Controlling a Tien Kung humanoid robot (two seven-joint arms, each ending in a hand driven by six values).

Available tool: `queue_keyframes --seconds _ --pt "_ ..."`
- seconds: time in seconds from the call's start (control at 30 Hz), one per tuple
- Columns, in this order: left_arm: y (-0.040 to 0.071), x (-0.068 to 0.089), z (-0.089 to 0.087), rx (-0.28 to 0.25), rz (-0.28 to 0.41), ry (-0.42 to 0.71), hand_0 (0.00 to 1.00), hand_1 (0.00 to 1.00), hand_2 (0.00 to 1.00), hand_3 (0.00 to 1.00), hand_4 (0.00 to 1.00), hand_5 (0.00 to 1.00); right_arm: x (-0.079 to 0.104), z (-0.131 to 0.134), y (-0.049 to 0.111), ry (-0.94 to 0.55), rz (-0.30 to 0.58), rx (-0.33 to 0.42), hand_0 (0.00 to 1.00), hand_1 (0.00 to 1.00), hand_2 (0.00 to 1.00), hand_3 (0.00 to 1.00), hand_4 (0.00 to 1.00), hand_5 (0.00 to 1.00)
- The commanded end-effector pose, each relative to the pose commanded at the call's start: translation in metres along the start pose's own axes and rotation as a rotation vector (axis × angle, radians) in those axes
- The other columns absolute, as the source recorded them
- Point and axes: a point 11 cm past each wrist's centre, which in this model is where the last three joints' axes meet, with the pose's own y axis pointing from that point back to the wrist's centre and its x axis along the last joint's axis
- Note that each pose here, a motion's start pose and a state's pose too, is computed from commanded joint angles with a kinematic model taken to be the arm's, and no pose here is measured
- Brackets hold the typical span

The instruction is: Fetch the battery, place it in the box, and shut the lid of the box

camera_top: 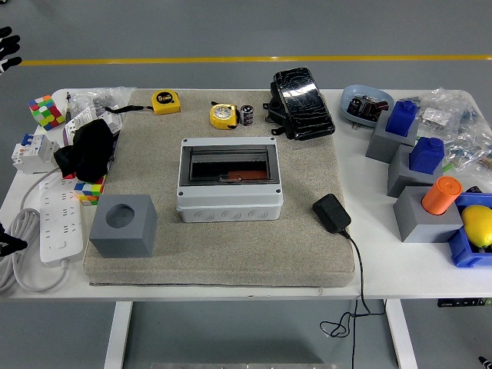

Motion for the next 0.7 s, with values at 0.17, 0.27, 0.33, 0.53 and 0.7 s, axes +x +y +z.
queue_keyframes --seconds 0.17,0.27,0.33,0.53,0.7 --pt "-0.0009 -0.0016 0.0011 0.0 -0.011 0.004 0.669 0.764 0.718 0.742 0.998 0.998 0.002 -0.0019 0.0001 0.005 0.004 -0.001 0.645 0.659 0.66 0.538 0.958 0.428" --pt "-0.0009 -0.0026 0.0013 0.002 -0.02 0.004 0.661 0.743 0.701 0.742 0.998 0.998 0.0036 -0.0017 0.0 0.009 0.007 -0.004 0.645 0.659 0.66 0.538 0.957 0.428" --pt "-0.0014 -0.0028 0.002 0.0 -0.021 0.004 0.661 0.743 0.701 0.742 0.998 0.998 0.0036 -0.0026 0.0001 0.01 0.007 -0.003 0.645 0.659 0.66 0.538 0.957 0.428" --pt "-0.003 -0.004 0.0035 -0.005 -0.027 0.004 0.663 0.738 0.695 0.741 0.998 0.998 0.0027 -0.0058 0.0004 0.015 0.006 0.001 0.645 0.66 0.66 0.538 0.957 0.428" --pt "-0.0043 -0.0045 0.0057 -0.017 -0.024 0.006 0.675 0.746 0.688 0.741 0.998 0.998 0.0025 -0.0096 0.0008 0.017 0.004 0.006 0.643 0.66 0.661 0.538 0.956 0.429"
